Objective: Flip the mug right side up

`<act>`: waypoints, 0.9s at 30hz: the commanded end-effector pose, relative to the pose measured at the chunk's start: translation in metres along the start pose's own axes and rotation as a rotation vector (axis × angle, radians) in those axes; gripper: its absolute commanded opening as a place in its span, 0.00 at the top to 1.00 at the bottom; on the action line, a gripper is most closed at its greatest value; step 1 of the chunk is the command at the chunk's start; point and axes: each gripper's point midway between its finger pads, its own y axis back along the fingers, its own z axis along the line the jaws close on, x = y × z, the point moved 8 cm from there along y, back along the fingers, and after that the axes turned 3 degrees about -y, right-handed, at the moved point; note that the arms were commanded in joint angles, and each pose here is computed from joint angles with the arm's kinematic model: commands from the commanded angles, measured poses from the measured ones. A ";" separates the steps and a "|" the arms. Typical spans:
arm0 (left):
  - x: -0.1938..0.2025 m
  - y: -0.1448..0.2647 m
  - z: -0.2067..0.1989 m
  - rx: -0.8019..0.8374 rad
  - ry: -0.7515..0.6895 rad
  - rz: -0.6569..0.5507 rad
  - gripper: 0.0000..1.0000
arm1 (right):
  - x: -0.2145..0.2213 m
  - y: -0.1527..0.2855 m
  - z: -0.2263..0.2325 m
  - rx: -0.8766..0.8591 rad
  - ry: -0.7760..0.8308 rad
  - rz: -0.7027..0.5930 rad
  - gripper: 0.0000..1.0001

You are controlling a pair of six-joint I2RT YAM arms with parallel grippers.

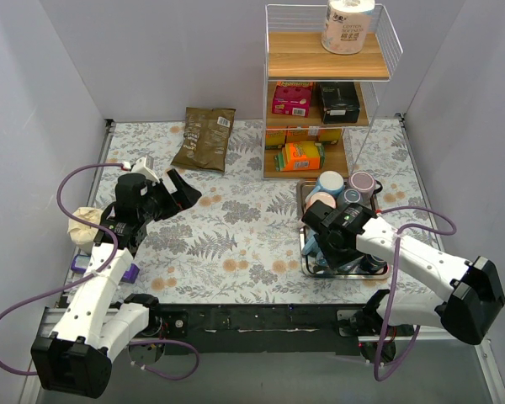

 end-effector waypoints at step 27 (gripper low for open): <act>-0.006 0.013 -0.001 -0.004 -0.078 -0.053 0.02 | -0.005 -0.026 -0.010 0.082 -0.137 -0.124 0.55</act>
